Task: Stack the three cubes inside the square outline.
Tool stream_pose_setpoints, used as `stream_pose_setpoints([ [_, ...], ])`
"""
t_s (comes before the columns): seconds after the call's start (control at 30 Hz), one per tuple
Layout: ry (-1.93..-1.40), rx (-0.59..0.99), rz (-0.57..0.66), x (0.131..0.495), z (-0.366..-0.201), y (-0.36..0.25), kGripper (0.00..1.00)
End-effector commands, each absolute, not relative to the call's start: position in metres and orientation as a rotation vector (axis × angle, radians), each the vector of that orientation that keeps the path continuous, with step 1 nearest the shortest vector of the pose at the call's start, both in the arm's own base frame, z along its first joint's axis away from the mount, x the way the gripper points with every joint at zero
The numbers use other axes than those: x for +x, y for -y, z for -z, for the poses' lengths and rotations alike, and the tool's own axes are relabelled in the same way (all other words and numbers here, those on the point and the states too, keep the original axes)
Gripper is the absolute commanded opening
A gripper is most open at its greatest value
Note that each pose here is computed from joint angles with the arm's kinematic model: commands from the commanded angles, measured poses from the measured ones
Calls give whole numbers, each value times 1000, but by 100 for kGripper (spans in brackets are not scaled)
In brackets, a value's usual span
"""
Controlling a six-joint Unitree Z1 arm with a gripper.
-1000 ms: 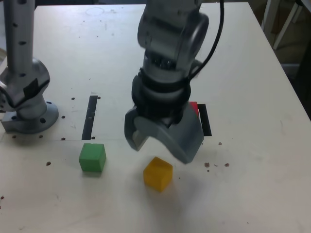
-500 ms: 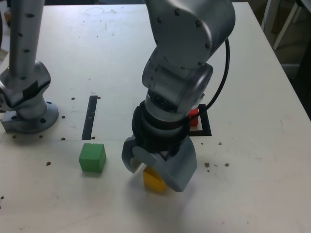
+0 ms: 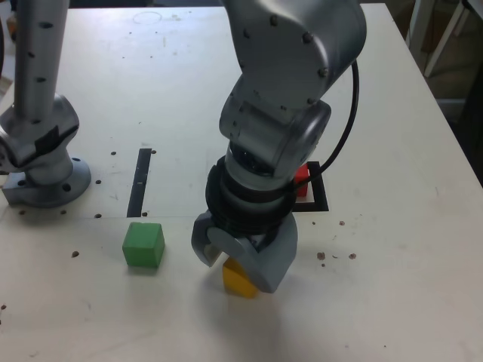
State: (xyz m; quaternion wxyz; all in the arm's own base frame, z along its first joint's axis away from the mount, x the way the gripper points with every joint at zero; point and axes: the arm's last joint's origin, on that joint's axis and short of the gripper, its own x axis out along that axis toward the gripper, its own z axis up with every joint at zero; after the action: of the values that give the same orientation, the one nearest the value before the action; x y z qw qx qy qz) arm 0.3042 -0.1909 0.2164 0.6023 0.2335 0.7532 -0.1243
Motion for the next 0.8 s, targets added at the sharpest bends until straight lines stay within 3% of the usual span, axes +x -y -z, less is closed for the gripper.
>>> stream_pose_setpoints([
  [0.0, -1749, 542, 287, 304, -216, 192, 28],
  [0.57, -1753, 537, 291, 305, -220, 193, 28],
  [0.77, -1744, 540, 261, 307, -249, 186, 28],
])
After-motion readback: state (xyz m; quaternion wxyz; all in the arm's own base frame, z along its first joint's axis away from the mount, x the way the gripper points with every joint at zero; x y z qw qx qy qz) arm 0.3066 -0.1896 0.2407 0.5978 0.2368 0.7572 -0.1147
